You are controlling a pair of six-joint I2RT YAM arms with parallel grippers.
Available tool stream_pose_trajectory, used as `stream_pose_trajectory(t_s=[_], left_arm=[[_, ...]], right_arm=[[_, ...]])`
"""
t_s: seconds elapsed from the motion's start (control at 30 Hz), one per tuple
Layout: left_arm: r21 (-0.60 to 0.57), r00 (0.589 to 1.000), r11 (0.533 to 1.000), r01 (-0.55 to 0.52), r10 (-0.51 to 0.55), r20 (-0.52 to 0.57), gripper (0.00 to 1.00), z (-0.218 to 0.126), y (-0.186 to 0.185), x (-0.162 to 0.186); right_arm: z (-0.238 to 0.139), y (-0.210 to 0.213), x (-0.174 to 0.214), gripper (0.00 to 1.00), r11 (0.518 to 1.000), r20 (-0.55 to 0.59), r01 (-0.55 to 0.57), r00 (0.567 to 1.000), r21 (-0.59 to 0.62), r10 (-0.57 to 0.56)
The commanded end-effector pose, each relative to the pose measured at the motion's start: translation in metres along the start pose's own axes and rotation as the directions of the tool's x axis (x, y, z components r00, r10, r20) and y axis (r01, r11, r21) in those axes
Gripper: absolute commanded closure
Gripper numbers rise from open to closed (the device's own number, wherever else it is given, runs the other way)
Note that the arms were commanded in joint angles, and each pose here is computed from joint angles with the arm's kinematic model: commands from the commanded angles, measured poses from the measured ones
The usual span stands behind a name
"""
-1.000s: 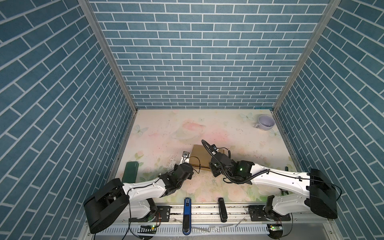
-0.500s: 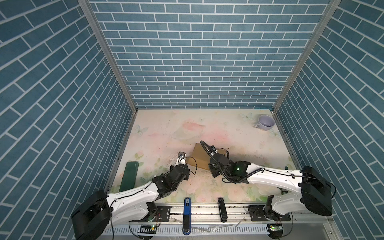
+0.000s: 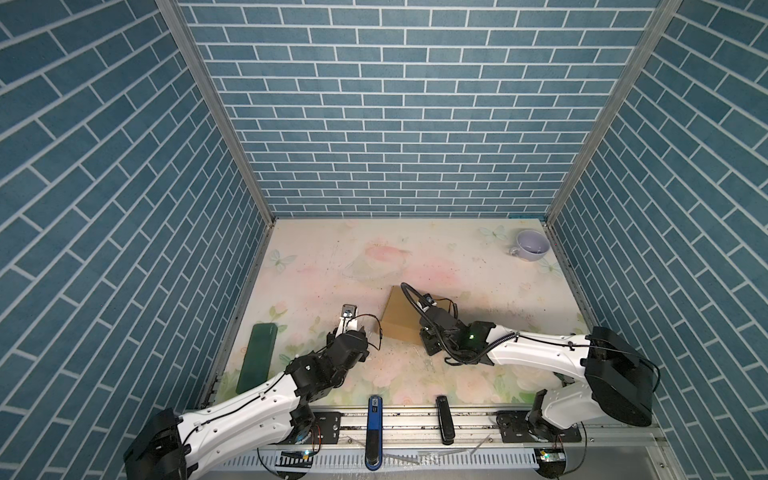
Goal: Fold the paper box
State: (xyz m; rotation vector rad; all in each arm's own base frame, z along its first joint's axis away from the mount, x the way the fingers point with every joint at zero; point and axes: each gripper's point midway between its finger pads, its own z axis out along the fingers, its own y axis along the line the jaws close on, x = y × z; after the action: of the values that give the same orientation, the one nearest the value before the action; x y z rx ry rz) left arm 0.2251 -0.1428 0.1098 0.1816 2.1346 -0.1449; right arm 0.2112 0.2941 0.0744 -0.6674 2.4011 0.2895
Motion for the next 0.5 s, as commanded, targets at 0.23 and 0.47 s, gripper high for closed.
stream_pose_trajectory(t_s=[0.23,0.47], left_arm=[[0.027,0.995,0.995,-0.097,0.097,0.014,0.52,0.018,-0.027,-0.035],[0.087,0.997,0.995,-0.045,0.05,-0.057,0.51,0.052,-0.027,-0.035]], right_arm=[[0.012,-0.014,0.021,0.65,0.999,-0.055,-0.048,0.997,0.018,0.049],[0.01,-0.02,0.023,0.66,0.997,-0.063,-0.063,0.996,0.034,0.065]])
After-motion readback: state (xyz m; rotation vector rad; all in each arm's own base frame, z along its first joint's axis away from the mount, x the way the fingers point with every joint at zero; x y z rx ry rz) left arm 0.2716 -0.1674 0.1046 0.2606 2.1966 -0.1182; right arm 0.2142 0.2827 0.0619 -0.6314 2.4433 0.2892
